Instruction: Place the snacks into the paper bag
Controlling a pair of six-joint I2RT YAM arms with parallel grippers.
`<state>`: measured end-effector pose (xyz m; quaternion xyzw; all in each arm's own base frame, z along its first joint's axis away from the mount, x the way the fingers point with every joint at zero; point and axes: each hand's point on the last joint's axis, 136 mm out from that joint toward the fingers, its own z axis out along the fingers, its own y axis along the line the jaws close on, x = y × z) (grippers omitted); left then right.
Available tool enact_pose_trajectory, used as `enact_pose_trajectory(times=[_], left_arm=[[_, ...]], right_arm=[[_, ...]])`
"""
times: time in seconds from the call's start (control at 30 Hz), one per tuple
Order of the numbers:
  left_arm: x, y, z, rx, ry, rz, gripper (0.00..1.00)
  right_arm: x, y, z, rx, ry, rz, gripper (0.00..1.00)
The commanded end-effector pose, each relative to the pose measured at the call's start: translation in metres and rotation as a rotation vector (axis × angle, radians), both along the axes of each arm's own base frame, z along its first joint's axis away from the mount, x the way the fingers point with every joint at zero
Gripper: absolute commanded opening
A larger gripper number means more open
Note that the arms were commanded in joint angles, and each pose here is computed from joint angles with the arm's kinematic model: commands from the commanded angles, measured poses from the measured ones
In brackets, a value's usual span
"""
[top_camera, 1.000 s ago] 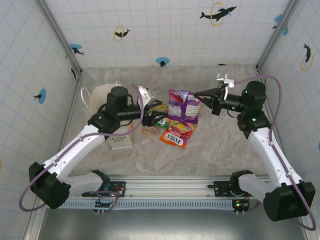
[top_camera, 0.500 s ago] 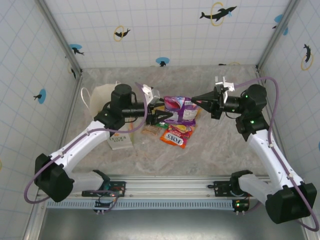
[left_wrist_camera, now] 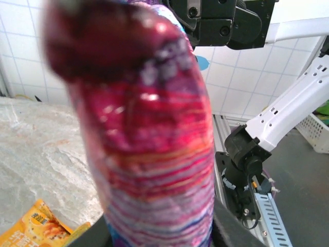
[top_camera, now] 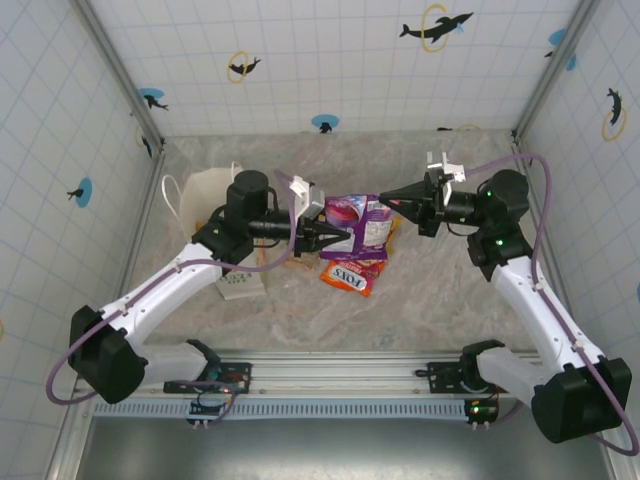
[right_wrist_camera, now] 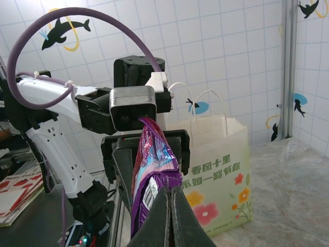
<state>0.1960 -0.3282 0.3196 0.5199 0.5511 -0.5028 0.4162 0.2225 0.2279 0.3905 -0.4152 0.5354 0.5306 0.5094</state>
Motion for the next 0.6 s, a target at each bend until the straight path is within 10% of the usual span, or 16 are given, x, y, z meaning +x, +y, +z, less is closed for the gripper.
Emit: enact_pose_trajectory(times=[0.0, 0.2, 0.37, 0.57], left_arm=[[-0.003, 0.0, 0.028, -0.064, -0.067, -0.002, 0.24], [0.006, 0.003, 0.029, -0.05, -0.045, 0.075, 0.12], [0.03, 0.012, 0.031, -0.015, -0.036, 0.257, 0.04], [0.075, 0.045, 0.05, 0.026, 0.023, 0.631, 0.0]], right_arm=[[-0.002, 0.001, 0.003, 0.017, -0.041, -0.004, 0.0], [0.005, -0.003, 0.0, 0.015, -0.054, -0.078, 0.02], [0.023, -0.015, -0.003, 0.037, -0.07, -0.253, 0.39], [0.048, -0.041, -0.01, 0.075, -0.077, -0.515, 0.54]])
